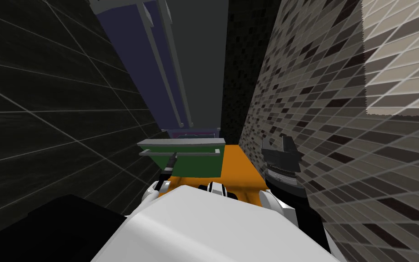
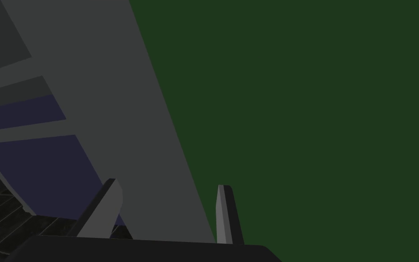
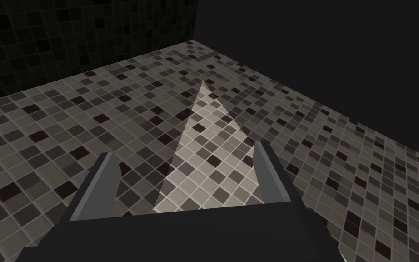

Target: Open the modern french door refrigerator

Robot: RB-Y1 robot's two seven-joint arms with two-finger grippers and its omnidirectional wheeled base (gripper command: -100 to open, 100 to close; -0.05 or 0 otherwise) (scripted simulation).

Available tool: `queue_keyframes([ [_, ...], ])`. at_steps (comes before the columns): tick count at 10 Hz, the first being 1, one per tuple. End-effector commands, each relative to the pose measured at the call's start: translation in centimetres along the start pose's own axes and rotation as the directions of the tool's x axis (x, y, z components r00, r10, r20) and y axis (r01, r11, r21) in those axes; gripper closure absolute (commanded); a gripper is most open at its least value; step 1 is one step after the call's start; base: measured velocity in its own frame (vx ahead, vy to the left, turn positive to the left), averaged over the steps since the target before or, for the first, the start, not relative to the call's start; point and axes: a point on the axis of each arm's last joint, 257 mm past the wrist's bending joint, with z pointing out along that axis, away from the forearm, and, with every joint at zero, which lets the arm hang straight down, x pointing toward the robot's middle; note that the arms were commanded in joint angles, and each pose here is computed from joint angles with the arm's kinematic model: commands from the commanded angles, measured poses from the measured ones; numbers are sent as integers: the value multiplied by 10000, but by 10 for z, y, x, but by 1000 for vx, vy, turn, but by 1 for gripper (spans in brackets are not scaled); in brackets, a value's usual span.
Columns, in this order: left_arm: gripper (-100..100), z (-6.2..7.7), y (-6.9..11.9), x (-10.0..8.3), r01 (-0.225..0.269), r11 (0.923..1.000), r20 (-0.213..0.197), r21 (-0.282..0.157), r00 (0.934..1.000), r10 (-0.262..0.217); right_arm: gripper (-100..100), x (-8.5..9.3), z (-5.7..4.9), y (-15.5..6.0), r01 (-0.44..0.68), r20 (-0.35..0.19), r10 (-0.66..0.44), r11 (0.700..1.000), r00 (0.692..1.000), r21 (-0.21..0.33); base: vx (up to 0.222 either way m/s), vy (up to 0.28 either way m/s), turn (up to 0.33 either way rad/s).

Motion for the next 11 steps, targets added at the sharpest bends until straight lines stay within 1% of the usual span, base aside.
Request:
queue_keyframes([
  [1, -100, 10, -4, -13, 10, 10000, -50, 32, 10000, -10, 0, 0, 0, 0, -1, 0, 1, 10000, 10000, -1, -134, -66, -2],
  [2, -100, 15, -5, -19, 6, 10000, -44, 27, 10000, -6, 0, 0, 0, 0, -1, 0, 1, 10000, 10000, 1, -39, -70, -9],
  [3, -100, 26, -8, -32, -1, 10000, -28, 18, 10000, 1, 0, 0, 0, 0, 0, 0, 0, 10000, 10000, 1, -19, -78, -19],
  [8, -100, 53, -18, -63, -11, 10000, 35, 10, 10000, 11, 0, 0, 0, 0, 1, 0, -1, 10000, 10000, 1, -28, -57, -19],
  [9, -100, 46, -10, -56, 81, 9998, 11, -183, 10000, -81, 0, 0, 0, 0, 1, 0, -1, 10000, 10000, 1, -13, -14, 6],
  [10, 0, 45, -8, -55, 113, 9995, 20, -279, 9999, -113, 0, 0, 0, 0, 1, 0, -1, 10000, 10000, 1, 0, 0, 0],
  [11, 0, 42, -5, -54, 147, 9992, 18, -364, 9999, -147, 0, 0, 0, 0, 2, 0, -2, 10000, 10000, 1, 0, 0, 0],
])
